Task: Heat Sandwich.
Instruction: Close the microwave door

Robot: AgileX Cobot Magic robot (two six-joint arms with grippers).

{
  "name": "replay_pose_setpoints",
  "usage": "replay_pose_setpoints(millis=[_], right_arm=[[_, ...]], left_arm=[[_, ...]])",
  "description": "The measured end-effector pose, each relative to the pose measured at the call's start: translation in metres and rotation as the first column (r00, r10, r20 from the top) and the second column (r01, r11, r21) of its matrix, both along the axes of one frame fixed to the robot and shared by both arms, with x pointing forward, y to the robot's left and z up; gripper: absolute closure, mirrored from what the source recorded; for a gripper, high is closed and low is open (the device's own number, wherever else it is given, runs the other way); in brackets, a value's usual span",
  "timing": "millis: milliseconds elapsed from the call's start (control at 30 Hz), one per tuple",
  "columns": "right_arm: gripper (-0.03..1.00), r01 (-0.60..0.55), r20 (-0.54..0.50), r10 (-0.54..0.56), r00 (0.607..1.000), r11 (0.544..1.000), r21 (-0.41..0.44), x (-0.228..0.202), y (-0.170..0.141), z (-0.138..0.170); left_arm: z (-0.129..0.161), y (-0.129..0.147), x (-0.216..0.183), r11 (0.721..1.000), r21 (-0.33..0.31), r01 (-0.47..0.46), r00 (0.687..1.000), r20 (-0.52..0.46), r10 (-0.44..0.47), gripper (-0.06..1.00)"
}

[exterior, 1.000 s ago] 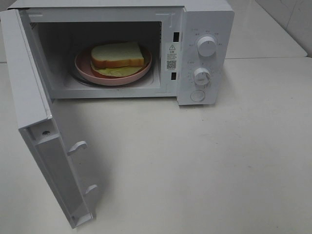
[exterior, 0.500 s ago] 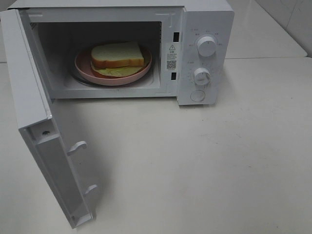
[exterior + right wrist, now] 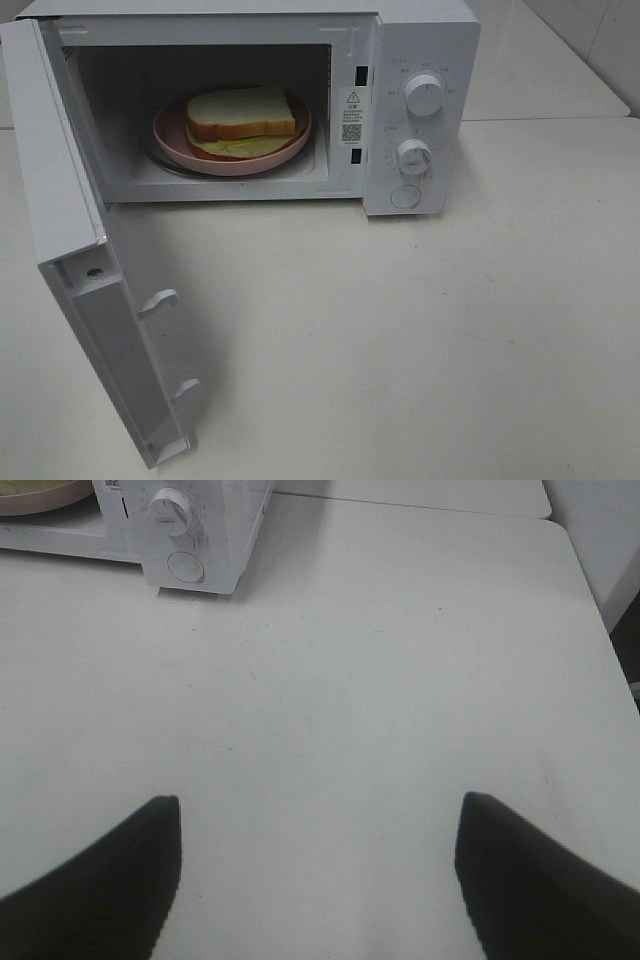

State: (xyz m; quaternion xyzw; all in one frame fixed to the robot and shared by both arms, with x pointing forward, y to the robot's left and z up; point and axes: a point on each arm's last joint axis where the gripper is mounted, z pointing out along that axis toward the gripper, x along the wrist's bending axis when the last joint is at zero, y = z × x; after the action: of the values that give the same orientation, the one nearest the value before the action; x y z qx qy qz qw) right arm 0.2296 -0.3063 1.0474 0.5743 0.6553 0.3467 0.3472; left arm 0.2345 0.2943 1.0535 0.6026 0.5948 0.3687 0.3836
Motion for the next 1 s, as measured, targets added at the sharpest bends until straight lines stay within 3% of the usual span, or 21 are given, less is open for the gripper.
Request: replay_pose_setpoints(millis=[1000], right_arm=[[0.23,0.000,0.000,0.000,1.000,1.000,0.000,0.0000,0.0000,0.0000]], left_arm=[[0.0000,0.0000,0.0000,1.000,0.000,0.000,1.000,0.000,0.000,-0.03]])
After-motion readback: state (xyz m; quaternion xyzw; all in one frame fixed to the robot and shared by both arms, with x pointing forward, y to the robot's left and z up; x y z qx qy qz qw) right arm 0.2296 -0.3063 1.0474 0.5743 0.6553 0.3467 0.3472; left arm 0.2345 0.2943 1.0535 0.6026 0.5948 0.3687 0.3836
